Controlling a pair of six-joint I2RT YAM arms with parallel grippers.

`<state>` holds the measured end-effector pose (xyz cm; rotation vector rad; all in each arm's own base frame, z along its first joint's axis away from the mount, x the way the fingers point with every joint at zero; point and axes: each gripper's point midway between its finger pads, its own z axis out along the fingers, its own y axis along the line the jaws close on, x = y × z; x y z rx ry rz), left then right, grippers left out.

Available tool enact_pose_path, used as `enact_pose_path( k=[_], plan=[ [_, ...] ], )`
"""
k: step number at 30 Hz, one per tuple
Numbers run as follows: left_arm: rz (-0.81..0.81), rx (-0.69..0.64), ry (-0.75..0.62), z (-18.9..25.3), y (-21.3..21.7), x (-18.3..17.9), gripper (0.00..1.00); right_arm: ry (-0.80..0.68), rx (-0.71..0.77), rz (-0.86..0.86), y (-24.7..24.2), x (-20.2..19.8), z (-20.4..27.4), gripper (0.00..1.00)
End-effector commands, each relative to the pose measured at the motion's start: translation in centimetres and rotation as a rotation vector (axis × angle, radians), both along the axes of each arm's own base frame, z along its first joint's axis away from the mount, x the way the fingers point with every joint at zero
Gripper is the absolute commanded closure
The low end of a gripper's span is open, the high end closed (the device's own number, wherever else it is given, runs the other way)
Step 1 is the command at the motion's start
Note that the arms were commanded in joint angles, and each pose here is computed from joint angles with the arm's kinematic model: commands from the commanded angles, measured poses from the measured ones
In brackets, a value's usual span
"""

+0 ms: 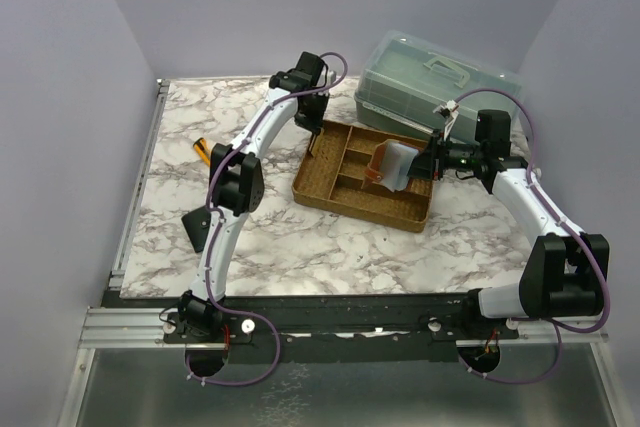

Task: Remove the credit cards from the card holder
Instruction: Place the object.

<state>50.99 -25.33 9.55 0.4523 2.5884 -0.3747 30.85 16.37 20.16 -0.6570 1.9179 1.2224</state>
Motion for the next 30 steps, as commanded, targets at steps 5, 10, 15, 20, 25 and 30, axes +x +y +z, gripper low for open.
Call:
enact_pose_path(
  k=[5,10,15,20,25,30],
  plan=[
    [-0.008,0.045,0.011,-1.1,0.2,0.0,0.97,-0.016,0.023,0.020,0.0,-0.1,0.4,1.00],
    [0.004,0.066,0.015,-1.8,0.5,0.1,0.94,-0.018,0.024,0.020,0.0,-0.1,0.5,1.00],
    [0.033,0.094,-0.007,-1.8,1.1,0.8,0.89,-0.017,0.025,0.022,0.0,-0.1,0.5,1.00],
    [0.053,0.102,-0.027,-1.4,1.2,1.2,0.81,-0.015,0.026,0.024,0.0,-0.2,0.5,1.00],
    [0.071,0.103,-0.053,-0.5,1.4,1.6,0.77,-0.016,0.027,0.024,0.0,-0.2,0.5,1.00],
    [0.092,0.106,-0.107,1.5,1.3,1.9,0.77,-0.016,0.027,0.025,0.0,-0.2,0.5,1.00]
  ],
)
